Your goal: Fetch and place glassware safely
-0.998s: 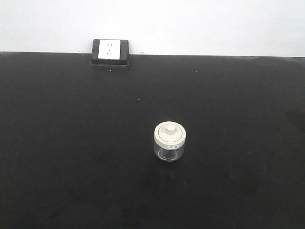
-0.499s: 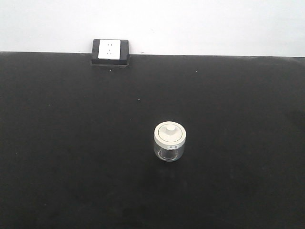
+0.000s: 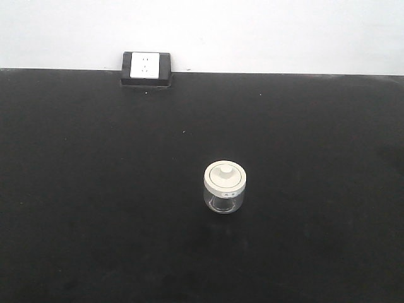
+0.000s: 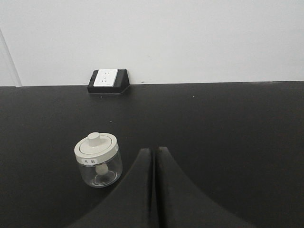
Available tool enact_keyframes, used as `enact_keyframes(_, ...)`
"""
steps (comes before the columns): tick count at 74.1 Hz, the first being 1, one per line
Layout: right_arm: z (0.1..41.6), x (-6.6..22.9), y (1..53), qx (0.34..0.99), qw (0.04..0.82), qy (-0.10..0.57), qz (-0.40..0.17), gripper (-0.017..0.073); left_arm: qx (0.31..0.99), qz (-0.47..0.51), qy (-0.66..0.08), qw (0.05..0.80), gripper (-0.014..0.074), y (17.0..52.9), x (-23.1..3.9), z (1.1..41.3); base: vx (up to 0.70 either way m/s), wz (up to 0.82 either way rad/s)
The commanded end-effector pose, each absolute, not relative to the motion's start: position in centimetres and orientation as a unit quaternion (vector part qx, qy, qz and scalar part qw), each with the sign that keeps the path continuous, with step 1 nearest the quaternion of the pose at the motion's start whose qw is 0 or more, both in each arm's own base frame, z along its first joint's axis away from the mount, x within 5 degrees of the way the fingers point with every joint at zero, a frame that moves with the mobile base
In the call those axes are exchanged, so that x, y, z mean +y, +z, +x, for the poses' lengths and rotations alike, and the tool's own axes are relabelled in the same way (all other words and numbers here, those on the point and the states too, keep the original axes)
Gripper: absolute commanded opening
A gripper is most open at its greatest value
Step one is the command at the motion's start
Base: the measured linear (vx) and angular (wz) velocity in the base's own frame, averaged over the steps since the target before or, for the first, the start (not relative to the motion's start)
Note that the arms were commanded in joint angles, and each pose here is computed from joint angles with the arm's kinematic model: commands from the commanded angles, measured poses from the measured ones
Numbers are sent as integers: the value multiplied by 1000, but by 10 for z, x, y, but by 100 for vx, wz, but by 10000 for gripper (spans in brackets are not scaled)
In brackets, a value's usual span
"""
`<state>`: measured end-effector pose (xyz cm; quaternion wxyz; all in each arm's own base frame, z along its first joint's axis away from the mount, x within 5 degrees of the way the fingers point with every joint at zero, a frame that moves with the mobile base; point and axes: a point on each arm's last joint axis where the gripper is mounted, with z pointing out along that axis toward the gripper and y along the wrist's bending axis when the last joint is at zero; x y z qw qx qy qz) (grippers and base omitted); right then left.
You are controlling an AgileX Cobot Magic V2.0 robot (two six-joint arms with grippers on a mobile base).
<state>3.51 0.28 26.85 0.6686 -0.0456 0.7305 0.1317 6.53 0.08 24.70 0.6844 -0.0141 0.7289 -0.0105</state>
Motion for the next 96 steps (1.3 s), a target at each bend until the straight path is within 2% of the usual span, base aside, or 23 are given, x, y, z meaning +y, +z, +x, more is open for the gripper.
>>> enact_keyframes(1,34,3,282,703,696,134,-52,-8,701,-12,-22,713,-7,261,-1,66,0,0)
enact_keyframes(33,34,3,282,703,696,134,-52,-8,701,-6,-16,713,-7,255,-1,65,0,0)
enact_keyframes(61,34,3,282,703,696,134,-52,-8,720,-4,-15,694,-7,189,-1,58,0,0)
enact_keyframes(96,34,3,282,703,696,134,-52,-8,710,-17,-30,703,-7,189,-1,57,0,0)
